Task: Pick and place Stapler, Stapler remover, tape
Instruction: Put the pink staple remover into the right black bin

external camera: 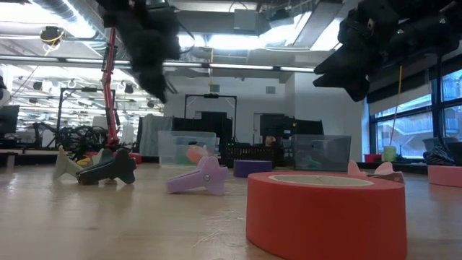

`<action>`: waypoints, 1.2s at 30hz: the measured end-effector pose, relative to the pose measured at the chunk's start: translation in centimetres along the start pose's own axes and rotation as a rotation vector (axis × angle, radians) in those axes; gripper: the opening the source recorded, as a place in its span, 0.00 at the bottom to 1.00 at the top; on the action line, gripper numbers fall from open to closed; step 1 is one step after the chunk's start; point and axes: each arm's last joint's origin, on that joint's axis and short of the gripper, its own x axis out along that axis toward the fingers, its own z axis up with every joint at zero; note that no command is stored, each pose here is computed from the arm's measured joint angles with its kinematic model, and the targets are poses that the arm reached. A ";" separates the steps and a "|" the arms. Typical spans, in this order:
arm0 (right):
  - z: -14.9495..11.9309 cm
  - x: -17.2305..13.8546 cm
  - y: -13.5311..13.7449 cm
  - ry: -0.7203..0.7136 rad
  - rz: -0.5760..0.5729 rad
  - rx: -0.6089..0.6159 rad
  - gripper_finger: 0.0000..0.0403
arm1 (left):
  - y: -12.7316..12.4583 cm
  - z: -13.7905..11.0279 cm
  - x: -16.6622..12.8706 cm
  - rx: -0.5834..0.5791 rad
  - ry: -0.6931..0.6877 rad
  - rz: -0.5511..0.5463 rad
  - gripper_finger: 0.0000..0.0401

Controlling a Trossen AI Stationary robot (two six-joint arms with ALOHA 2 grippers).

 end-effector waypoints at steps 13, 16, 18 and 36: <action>0.2 0.0 -0.1 -0.029 -0.033 -0.035 0.38 | -7.6 -6.0 4.9 0.319 0.237 -0.063 0.57; 0.2 0.0 0.0 -0.030 -0.032 -0.035 0.38 | -8.8 -5.9 5.1 0.377 0.200 -0.056 0.57; 0.2 0.0 0.0 -0.030 -0.032 -0.035 0.38 | -9.5 -5.8 5.2 0.405 0.168 -0.069 0.58; 0.2 0.0 0.0 -0.030 -0.028 -0.012 0.38 | -10.4 -5.0 5.5 0.394 0.062 0.007 0.55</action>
